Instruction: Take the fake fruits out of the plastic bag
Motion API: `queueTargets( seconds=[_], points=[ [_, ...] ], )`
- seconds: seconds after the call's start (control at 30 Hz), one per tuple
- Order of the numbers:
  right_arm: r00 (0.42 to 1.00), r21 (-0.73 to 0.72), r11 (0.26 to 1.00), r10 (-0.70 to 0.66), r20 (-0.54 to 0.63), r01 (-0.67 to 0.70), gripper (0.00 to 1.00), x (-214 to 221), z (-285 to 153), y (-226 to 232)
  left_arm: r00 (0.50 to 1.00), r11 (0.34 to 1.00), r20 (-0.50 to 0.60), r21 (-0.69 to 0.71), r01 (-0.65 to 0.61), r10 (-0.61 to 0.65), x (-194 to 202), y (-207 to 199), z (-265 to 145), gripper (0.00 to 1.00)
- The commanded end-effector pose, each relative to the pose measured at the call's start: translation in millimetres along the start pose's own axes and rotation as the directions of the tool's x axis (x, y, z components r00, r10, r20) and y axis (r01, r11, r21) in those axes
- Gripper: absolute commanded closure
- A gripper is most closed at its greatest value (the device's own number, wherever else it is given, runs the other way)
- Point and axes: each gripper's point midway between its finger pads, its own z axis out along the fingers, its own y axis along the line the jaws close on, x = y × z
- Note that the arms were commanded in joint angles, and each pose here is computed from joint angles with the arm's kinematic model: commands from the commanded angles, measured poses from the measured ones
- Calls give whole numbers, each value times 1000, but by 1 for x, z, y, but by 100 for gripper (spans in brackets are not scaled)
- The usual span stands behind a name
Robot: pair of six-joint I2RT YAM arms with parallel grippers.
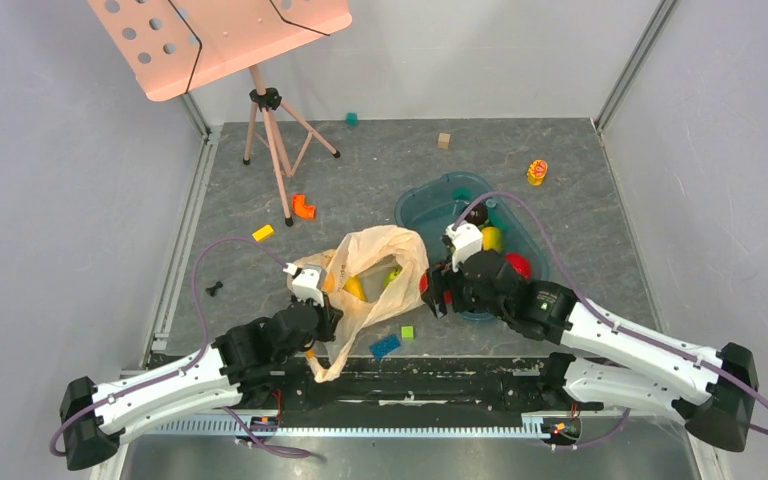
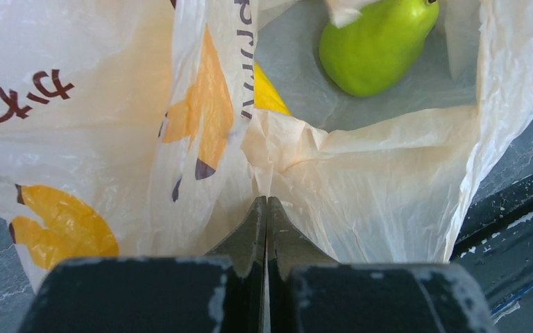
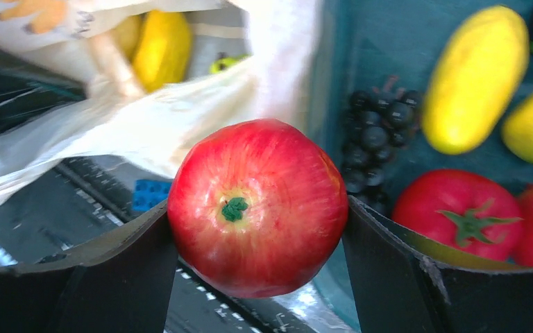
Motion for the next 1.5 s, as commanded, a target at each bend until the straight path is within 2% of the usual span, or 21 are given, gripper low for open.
queueTargets(
  seconds=[0.0, 0.27, 0.63, 0.83, 1.3, 1.47],
  points=[
    [1000, 72, 997, 7, 7, -7, 40, -3, 1, -32, 999, 1000, 40, 13, 5, -6, -15, -6, -1, 98],
    [997, 155, 985, 70, 22, -73, 41, -12, 9, -87, 999, 1000, 34, 11, -4, 4, -14, -7, 0, 98],
    [1000, 240, 971, 14, 20, -18, 41, -64, 56, -126, 1000, 1000, 25, 20, -6, 5, -13, -8, 0, 98],
    [1000, 241, 971, 8, 10, -10, 41, -87, 89, -135, 1000, 1000, 25, 22, -6, 5, -12, -8, 0, 98],
    [989, 306, 951, 16, -146, 30, 40, -46, 167, -169, 999, 1000, 33, 14, -3, 2, -14, -7, 0, 98],
    [986, 311, 950, 17, -169, 36, 33, -38, 175, -172, 999, 1000, 34, 14, -2, 1, -14, -7, 0, 98]
  ],
)
